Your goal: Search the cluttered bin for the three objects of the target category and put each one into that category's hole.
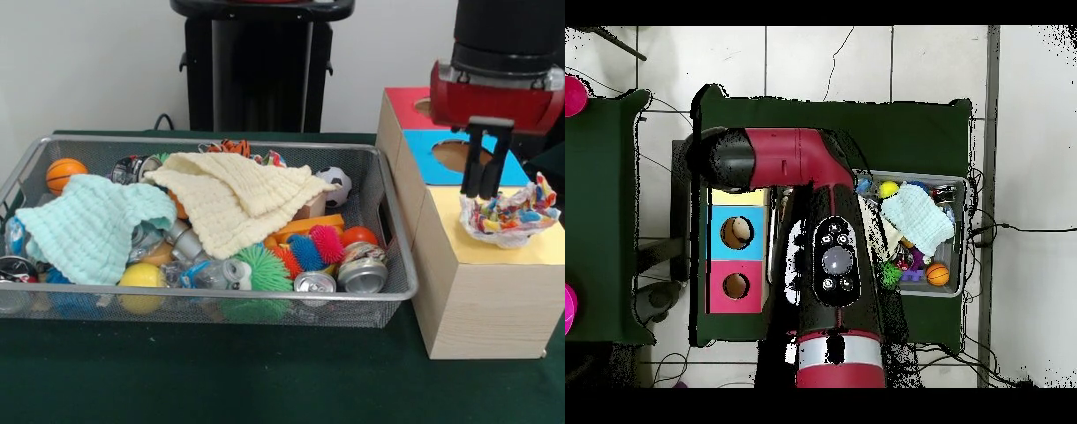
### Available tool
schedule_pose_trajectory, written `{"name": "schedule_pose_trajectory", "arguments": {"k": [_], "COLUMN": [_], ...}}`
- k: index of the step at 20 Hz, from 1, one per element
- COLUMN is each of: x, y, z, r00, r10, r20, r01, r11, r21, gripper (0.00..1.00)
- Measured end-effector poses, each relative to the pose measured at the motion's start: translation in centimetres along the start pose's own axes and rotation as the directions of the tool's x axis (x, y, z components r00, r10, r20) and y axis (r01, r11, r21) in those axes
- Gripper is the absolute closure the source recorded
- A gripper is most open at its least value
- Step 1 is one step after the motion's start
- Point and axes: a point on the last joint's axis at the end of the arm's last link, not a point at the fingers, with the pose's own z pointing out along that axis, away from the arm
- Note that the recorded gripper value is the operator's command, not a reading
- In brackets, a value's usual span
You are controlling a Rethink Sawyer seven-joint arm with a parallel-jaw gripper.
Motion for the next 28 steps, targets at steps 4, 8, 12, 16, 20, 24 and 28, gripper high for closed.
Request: {"name": "schedule_pose_trajectory", "arguments": {"k": [4,8,12,16,20,24,28], "x": [0.2,0.7,1.3,1.5,1.6,1.6,2.1], "y": [1.1,2.3,3.6,4.0,4.3,4.2,4.0], "z": [-1.7,-2.1,-2.0,-1.8,-1.2,-0.5,1.6], "r00": [0.9999,0.9996,0.9989,0.9987,0.9983,0.9974,0.9945], "r10": [-0.012,-0.030,-0.046,-0.051,-0.058,-0.066,-0.086], "r20": [-0.004,0.002,-0.002,-0.005,0.010,0.029,0.059], "r01": [0.012,0.030,0.046,0.051,0.058,0.067,0.088], "r11": [0.9999,0.9995,0.9989,0.9985,0.9980,0.9975,0.9960], "r21": [-0.002,-0.006,-0.013,-0.020,-0.026,-0.025,-0.017], "gripper": [1.00,1.00,1.00,1.00,1.00,1.00,1.00]}}
